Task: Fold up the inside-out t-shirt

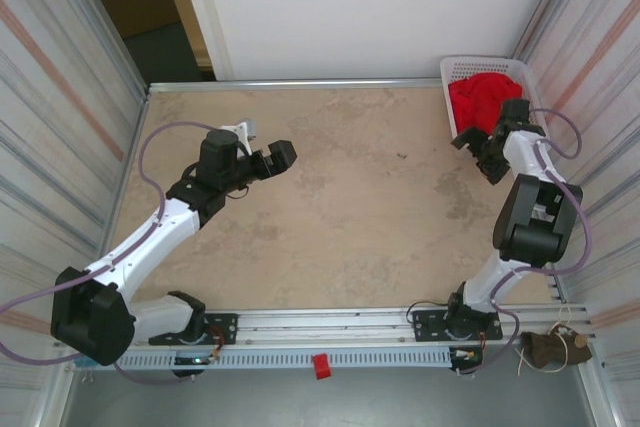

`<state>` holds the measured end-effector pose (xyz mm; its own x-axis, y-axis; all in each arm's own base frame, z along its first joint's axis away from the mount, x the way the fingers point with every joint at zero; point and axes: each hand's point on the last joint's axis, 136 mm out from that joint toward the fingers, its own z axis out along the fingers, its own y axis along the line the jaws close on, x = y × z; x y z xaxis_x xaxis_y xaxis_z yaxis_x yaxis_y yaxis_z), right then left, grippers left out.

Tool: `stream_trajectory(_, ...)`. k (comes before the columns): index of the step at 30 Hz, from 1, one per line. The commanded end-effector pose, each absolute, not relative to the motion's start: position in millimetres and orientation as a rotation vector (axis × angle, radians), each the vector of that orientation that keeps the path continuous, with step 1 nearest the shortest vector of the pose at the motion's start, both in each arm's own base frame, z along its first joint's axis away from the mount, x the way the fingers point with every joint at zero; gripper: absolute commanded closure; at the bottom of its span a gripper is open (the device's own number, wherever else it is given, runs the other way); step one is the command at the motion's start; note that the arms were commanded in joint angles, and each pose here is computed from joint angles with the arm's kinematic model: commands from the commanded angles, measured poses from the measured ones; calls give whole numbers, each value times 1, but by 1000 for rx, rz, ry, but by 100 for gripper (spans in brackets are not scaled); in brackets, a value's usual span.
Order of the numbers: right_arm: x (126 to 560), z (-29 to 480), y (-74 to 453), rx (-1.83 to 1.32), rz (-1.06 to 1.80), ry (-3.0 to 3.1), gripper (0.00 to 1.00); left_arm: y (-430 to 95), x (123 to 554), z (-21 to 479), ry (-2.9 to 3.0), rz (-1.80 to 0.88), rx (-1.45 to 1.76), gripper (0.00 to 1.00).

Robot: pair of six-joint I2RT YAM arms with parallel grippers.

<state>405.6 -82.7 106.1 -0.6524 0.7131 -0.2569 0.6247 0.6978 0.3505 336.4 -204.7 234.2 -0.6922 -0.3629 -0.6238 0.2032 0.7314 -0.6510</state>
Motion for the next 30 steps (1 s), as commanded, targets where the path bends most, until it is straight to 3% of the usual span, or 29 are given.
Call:
stream_trajectory(1,422,125,-93,1021,336,2468,1,-208,336,251,2112,-938,-100,1)
stream_trajectory(6,395,180,-63,918,387,2378,6,-206,334,246,2121,-937,-115,1)
stream_trajectory(10,404,211,-81,891,252,2327,7,-211,336,242,2137,-960,-109,1)
stream_trajectory(16,468,189,-113,920,73,2406,6,-214,340,242,2138,-961,-106,1)
stream_trajectory(24,551,134,-119,925,91,2521,7,-210,344,245,2134,-950,-112,1)
stream_trajectory(27,564,103,-115,971,163,2562,14,-210,344,246,2134,-953,-112,1)
stream_trajectory(30,570,82,-109,1017,258,2575,46,-208,344,246,2132,-948,-117,1)
